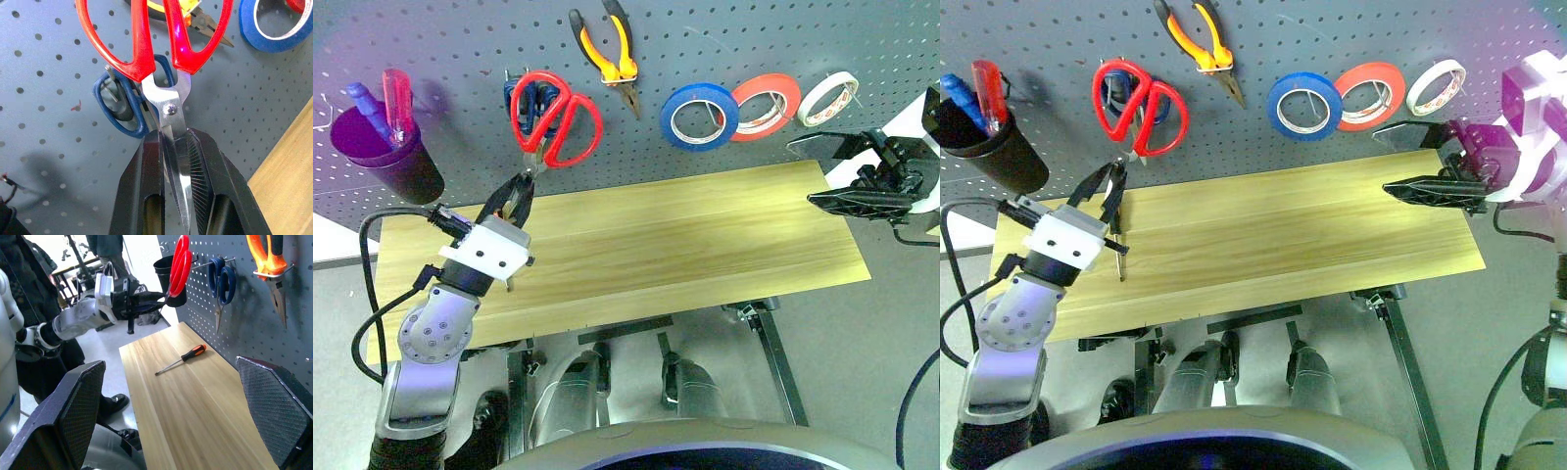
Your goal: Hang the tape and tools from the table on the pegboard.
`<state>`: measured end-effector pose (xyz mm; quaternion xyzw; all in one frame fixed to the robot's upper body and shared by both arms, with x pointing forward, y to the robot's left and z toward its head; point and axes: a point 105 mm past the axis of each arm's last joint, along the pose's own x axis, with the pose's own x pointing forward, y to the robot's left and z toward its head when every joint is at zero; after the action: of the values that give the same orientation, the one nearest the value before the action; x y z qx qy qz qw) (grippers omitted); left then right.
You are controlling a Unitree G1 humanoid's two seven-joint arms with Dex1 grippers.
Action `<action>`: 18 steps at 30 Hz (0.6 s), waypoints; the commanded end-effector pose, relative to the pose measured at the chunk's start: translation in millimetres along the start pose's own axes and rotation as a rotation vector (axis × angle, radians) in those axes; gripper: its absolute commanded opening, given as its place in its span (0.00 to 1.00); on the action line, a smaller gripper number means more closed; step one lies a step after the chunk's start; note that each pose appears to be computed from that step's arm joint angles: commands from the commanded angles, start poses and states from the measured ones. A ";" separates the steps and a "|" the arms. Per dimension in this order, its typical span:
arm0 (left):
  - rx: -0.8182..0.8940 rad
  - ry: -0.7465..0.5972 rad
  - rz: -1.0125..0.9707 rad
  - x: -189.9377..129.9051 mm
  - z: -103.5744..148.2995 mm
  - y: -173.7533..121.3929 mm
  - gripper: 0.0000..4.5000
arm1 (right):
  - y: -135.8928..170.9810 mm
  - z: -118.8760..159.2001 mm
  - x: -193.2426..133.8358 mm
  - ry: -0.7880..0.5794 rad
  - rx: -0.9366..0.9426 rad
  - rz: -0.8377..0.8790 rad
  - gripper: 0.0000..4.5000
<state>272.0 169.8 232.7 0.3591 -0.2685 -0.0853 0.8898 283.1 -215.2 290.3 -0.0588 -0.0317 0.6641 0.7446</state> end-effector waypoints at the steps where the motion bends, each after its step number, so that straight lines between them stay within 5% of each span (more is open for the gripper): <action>1: 0.039 -0.025 0.058 -3.3 8.1 12.6 0.08 | 1.5 11.6 -8.5 0.009 -0.044 -0.018 1.00; 18: 0.020 0.075 0.115 -22.1 -10.3 9.2 0.08 | -7.4 8.1 -11.9 0.056 -0.047 -0.040 1.00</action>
<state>262.9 188.5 216.8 0.3517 -0.2393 -0.0319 0.9044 293.4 -222.7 286.0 -0.0760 -0.0069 0.6491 0.7569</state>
